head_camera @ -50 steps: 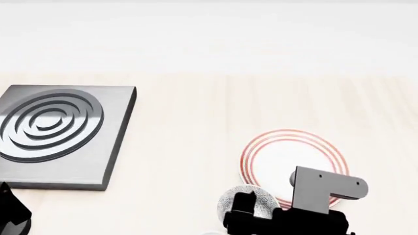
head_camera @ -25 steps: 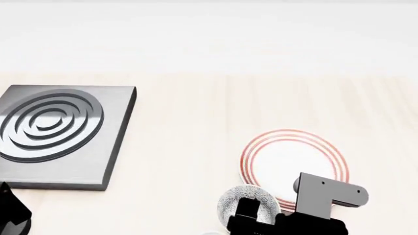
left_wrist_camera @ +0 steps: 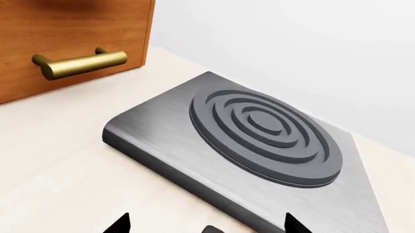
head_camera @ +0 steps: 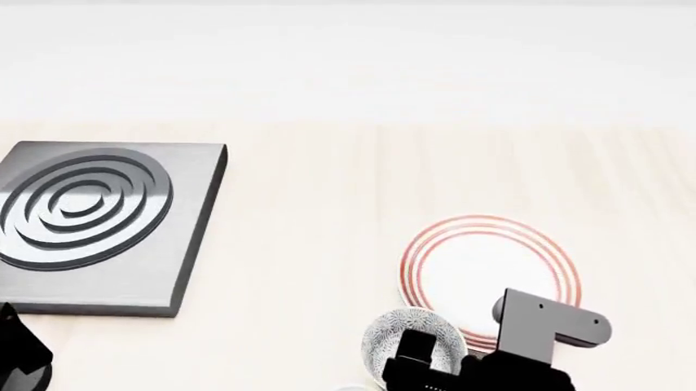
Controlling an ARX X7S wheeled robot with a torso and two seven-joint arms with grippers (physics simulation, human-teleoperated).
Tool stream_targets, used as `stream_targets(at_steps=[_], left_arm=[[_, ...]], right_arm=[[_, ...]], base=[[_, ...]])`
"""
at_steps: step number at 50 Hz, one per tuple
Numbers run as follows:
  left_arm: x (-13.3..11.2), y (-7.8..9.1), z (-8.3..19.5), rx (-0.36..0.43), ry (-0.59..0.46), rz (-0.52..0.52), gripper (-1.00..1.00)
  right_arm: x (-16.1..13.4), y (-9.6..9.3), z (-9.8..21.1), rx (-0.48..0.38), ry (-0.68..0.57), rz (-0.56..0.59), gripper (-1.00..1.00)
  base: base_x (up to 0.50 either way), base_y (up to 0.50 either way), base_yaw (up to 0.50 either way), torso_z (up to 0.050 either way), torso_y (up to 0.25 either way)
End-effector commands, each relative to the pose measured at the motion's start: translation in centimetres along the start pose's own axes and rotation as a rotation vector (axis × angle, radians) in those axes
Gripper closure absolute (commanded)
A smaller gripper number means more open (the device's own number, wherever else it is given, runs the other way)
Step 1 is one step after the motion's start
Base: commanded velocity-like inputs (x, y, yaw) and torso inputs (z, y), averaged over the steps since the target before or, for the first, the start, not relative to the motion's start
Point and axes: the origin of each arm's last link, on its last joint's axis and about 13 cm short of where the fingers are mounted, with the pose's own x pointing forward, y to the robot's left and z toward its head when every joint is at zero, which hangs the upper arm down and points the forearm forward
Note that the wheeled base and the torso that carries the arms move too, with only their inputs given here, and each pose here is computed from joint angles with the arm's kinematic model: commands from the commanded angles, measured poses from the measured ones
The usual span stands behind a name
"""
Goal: Pick the akita bowl between the plate and the ramekin and place it on the plate.
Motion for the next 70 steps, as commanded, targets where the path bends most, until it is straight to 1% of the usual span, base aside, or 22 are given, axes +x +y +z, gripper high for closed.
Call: stream_targets(at_steps=[1, 24, 37, 58, 59, 63, 70], left_arm=[[0.0, 0.0, -0.1, -0.001, 0.000, 0.000, -1.00], [0.0, 0.0, -0.1, -0.001, 0.001, 0.002, -1.00], [0.1, 0.0, -0.1, -0.001, 0.002, 0.002, -1.00], [0.0, 0.0, -0.1, -0.001, 0.001, 0.002, -1.00], [0.0, 0.0, -0.1, -0.001, 0.001, 0.003, -1.00], [0.0, 0.0, -0.1, -0.001, 0.001, 0.002, -1.00], [0.1, 0.0, -0.1, -0.001, 0.002, 0.002, -1.00]], right_arm=[[0.4, -0.2, -0.3, 0.001, 0.030, 0.010, -1.00], [0.8, -0.6, -0.8, -0.004, 0.069, 0.027, -1.00], [1.0, -0.6, -1.0, -0.024, 0.093, 0.048, -1.00], [1.2, -0.9, -1.5, -0.010, 0.109, 0.055, -1.00], [1.0, -0.9, -1.4, -0.016, 0.096, 0.043, 1.00], [1.0, -0.9, -1.3, -0.005, 0.078, 0.021, 1.00], [0.9, -0.7, -1.2, -0.022, 0.055, 0.020, 1.00]], base=[[0.00, 0.00, 0.00, 0.000, 0.000], [0.00, 0.00, 0.00, 0.000, 0.000], [0.00, 0.00, 0.00, 0.000, 0.000], [0.00, 0.00, 0.00, 0.000, 0.000], [0.00, 0.00, 0.00, 0.000, 0.000], [0.00, 0.00, 0.00, 0.000, 0.000], [0.00, 0.00, 0.00, 0.000, 0.000]])
